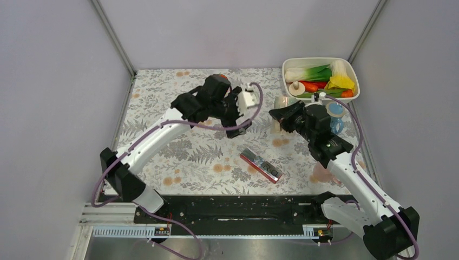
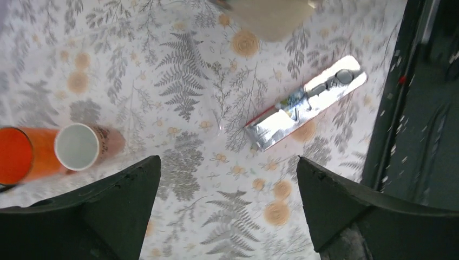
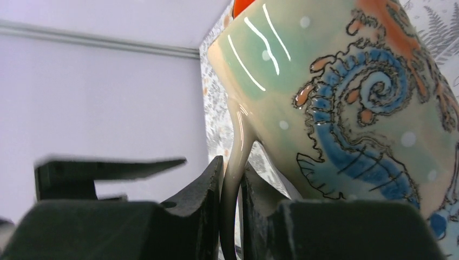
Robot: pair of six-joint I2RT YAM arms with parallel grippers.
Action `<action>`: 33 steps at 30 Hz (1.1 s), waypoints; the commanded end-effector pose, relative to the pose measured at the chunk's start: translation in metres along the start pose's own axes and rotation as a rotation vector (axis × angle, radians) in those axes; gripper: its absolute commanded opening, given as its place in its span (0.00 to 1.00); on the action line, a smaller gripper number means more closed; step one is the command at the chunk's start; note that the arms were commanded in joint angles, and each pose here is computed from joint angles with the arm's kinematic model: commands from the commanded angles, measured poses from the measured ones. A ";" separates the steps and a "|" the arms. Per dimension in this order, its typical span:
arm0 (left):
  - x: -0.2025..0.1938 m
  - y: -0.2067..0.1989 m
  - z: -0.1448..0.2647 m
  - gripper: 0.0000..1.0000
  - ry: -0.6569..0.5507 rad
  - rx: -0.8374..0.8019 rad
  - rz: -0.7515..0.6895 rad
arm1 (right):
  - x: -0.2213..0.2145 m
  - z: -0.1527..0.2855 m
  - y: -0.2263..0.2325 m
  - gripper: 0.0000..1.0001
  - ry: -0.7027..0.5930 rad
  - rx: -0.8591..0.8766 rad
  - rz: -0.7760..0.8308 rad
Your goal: Turn the mug right side up
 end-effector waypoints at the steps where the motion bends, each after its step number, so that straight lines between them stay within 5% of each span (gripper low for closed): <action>1: 0.009 -0.001 0.037 0.99 -0.127 0.154 -0.559 | 0.047 0.014 0.069 0.00 -0.224 0.256 -0.171; 3: 0.013 -0.002 0.035 0.99 -0.239 0.205 -0.679 | 0.054 0.019 0.073 0.00 -0.274 0.275 -0.213; 6: 0.017 -0.008 0.012 0.99 -0.432 0.413 -0.632 | 0.062 0.027 0.079 0.00 -0.343 0.318 -0.274; 9: 0.017 -0.032 -0.010 0.99 -0.624 0.427 -0.682 | 0.069 0.036 0.086 0.00 -0.387 0.365 -0.325; 11: 0.025 -0.041 -0.014 0.99 -0.728 0.449 -0.585 | 0.070 0.040 0.089 0.00 -0.381 0.403 -0.369; 14: 0.031 -0.041 -0.025 0.99 -0.763 0.477 -0.424 | 0.068 0.043 0.095 0.00 -0.333 0.431 -0.389; 33: 0.023 -0.046 -0.078 0.94 -0.898 0.467 -0.541 | 0.071 0.056 0.110 0.00 -0.298 0.451 -0.359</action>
Point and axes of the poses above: each gripper's point midway between its finger pads, its own z axis back along the fingers, its own y axis along the line the jaws close on, x = y × z, the point moved 9 cm from there along z, back along the fingers, and after that the axes turned 6 degrees about z, right-handed, at the moved point
